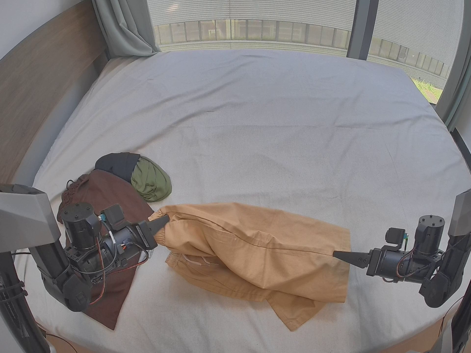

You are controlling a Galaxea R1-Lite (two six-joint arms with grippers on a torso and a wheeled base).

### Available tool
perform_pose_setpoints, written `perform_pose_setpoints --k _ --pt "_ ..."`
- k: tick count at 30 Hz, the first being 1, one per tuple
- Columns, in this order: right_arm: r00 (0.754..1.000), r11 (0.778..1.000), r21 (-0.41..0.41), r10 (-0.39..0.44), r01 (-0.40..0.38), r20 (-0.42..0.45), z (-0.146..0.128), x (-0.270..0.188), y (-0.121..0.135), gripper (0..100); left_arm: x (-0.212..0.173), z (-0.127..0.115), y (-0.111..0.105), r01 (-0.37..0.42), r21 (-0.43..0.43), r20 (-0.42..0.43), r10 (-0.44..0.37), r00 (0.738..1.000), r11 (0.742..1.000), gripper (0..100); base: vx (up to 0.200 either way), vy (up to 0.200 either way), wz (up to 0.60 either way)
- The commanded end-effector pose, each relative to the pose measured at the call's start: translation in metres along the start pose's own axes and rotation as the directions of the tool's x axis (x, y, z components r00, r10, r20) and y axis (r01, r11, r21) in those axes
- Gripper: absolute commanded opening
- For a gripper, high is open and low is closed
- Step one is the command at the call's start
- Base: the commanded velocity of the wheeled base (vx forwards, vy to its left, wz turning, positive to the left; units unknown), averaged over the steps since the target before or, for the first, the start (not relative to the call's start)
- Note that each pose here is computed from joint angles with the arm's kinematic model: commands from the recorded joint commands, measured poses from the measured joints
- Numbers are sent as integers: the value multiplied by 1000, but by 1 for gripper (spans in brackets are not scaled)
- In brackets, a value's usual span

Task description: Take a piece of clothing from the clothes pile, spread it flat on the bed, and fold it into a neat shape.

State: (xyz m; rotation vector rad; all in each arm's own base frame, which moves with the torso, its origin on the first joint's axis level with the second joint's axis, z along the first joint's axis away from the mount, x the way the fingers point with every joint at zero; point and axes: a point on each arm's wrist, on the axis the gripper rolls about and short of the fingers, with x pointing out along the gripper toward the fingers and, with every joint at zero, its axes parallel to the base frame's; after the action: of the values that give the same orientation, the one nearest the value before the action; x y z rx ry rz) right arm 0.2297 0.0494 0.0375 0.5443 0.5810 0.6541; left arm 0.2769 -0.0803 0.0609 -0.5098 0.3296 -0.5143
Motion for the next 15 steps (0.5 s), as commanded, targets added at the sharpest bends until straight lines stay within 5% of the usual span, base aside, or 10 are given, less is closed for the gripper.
perform_pose_setpoints --k 1,15 --pt "1000 1000 -8 11 -11 -2 0 0 3 100 0 -1 1 -1 -2 -2 1 1000 1000 0 0 0 0" --pt "998 1000 1 15 -15 -58 -11 10 3 100 1 0 0 0 0 -1 0 1000 1000 0 0 0 0"
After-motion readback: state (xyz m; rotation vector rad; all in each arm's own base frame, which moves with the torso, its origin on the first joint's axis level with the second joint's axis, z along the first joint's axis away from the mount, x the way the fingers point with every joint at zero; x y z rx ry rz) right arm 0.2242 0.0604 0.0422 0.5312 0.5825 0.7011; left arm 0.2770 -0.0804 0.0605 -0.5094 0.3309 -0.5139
